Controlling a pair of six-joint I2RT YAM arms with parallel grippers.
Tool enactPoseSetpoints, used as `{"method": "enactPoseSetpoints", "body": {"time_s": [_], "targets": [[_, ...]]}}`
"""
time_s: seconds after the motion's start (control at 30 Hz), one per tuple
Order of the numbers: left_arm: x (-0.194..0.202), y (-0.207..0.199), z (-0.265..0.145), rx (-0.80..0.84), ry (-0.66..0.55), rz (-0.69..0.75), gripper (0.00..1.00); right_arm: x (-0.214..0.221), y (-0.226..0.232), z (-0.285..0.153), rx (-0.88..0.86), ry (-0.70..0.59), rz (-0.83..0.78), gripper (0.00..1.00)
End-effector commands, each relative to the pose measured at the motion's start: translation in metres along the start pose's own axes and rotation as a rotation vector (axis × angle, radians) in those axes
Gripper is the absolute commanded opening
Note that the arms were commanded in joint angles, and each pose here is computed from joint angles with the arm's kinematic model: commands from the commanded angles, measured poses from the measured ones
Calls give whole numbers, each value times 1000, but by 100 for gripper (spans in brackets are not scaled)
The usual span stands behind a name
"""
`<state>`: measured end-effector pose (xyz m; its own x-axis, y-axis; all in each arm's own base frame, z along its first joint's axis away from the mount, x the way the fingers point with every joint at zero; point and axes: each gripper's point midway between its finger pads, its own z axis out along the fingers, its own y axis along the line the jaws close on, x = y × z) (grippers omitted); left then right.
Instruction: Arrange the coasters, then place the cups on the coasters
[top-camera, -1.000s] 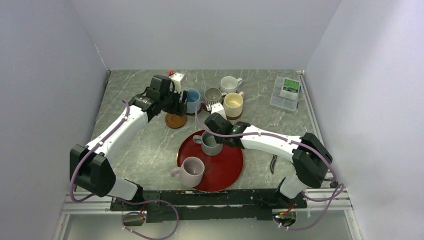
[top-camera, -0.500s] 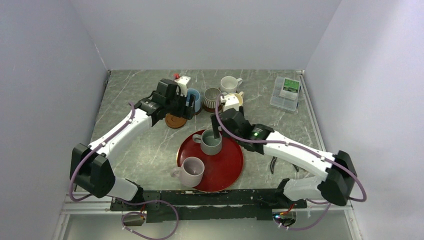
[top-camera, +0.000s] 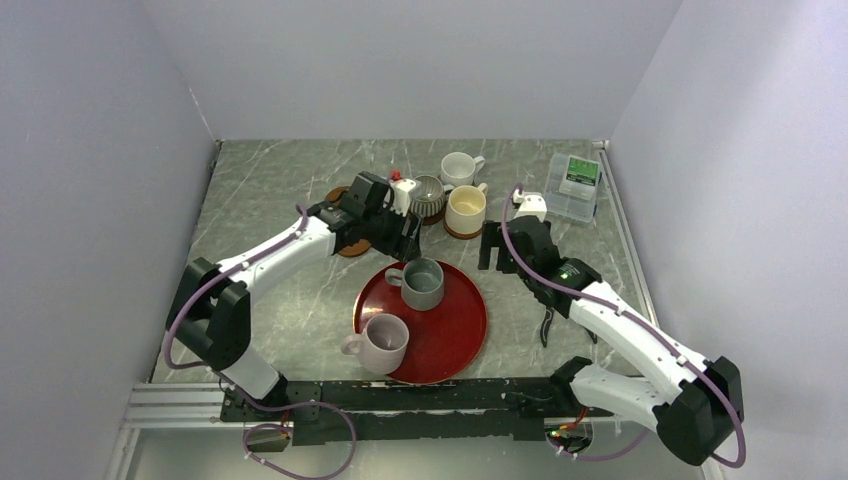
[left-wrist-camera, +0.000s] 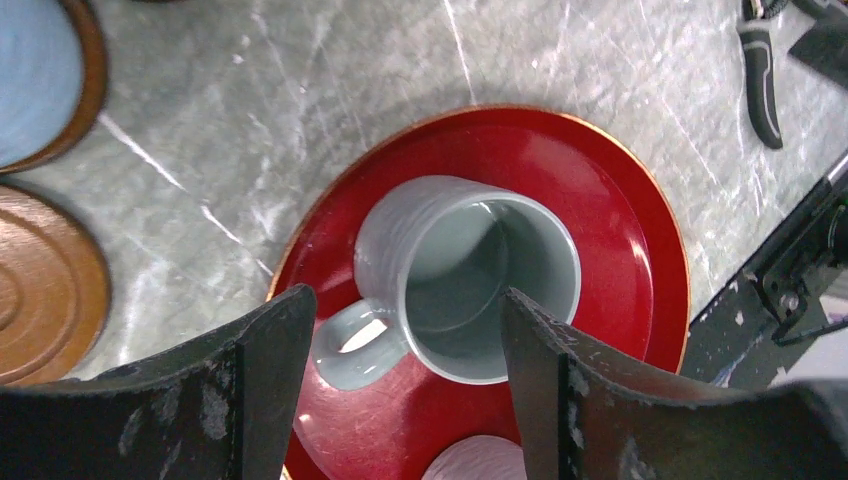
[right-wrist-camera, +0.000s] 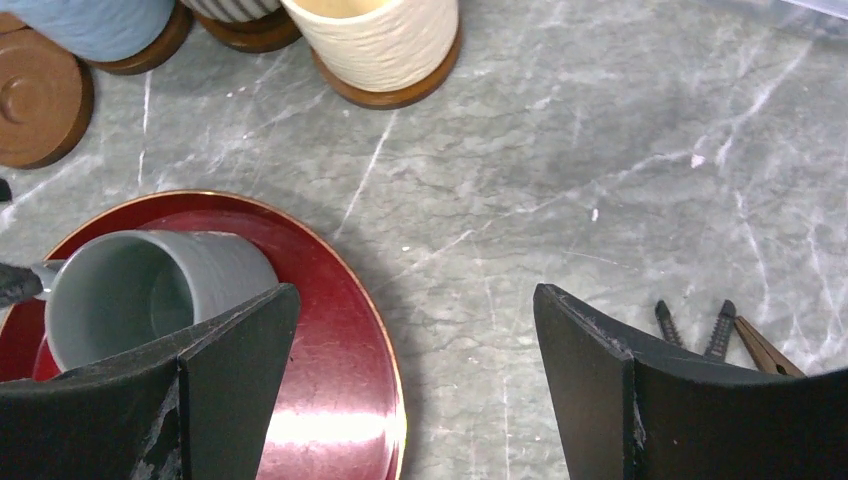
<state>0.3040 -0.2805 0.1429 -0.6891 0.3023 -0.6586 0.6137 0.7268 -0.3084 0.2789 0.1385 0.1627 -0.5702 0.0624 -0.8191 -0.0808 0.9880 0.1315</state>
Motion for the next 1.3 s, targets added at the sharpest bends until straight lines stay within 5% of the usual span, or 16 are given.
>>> {"method": "enactPoseSetpoints", "body": {"time_s": [0.0,0.67,0.93,1.13,1.27], "targets": [[-4,-16,5,80,28,51,72,-5,-8,-5,-15,-15,29,92],[36,-3,34,-70,236,111,55,-12,-19,-7,-32,-31,101,89],[40,6,36,-146,257,140,39,-12,-23,-8,-23,-42,110,89],[39,4,37,-157,257,133,4,-15,-24,-7,-19,-51,111,89],[27,-8,31,-115,195,118,3,-16,-21,-9,-36,-55,118,89]]}}
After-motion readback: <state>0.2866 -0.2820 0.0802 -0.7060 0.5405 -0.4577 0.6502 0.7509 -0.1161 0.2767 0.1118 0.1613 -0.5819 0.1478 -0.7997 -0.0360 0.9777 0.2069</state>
